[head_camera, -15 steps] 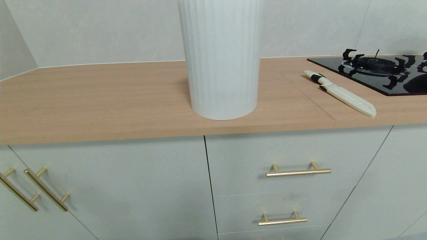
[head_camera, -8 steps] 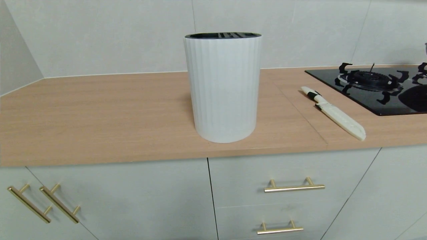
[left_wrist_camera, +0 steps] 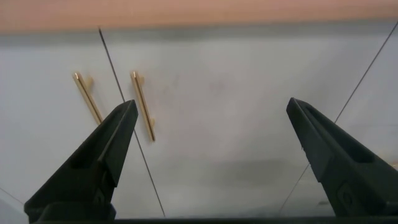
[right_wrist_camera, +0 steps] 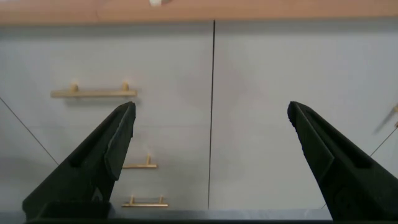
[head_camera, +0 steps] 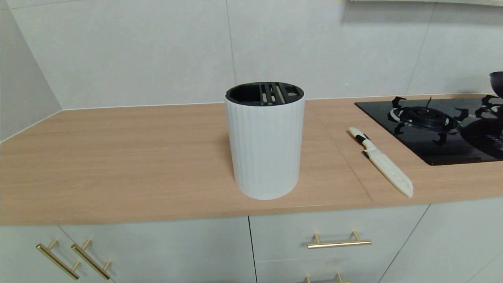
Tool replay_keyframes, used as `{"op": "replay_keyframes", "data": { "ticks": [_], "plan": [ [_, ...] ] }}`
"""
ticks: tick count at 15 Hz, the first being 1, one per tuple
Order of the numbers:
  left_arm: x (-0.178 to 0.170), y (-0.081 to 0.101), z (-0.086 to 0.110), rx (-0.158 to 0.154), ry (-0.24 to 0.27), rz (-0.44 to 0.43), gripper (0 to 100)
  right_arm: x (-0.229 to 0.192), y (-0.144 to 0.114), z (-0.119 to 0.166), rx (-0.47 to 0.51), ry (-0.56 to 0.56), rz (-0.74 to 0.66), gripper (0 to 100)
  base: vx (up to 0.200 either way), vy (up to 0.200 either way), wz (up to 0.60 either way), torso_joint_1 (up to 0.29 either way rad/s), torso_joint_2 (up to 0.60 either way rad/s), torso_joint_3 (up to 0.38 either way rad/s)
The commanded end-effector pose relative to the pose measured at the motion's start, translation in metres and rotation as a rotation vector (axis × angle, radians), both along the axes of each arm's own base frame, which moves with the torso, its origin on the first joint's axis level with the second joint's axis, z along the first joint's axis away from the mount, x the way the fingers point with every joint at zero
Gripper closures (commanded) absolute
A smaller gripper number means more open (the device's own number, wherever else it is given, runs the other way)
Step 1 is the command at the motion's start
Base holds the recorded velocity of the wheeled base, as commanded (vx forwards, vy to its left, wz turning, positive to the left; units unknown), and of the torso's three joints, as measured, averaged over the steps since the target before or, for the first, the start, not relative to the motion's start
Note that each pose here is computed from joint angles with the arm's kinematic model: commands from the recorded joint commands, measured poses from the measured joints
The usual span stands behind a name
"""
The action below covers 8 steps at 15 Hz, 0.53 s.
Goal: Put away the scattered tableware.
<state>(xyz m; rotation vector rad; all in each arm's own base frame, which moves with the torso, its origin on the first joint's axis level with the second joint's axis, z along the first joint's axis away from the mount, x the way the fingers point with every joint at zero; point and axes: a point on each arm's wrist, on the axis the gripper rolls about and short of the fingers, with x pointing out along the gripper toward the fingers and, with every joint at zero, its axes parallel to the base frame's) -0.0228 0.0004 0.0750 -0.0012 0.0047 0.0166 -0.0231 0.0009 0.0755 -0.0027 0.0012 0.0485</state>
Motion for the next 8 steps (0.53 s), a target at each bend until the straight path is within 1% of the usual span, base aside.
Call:
{"op": "replay_keyframes", "data": {
  "ticks": [1,8],
  "plan": [
    [0.0000,0.0000,0.0000,0.000,0.000,0.000,0,0.0001,0.0000,0.0001,0.000,0.000,0.001,0,0.000,0.000,0.00,0.212,-0.49,-0.305],
    [0.0000,0.0000,0.0000,0.000,0.000,0.000,0,0.0001,0.0000,-0.0001,0.000,0.002,0.001,0,0.000,0.000,0.00,0.218,-0.50,-0.288]
  ]
}}
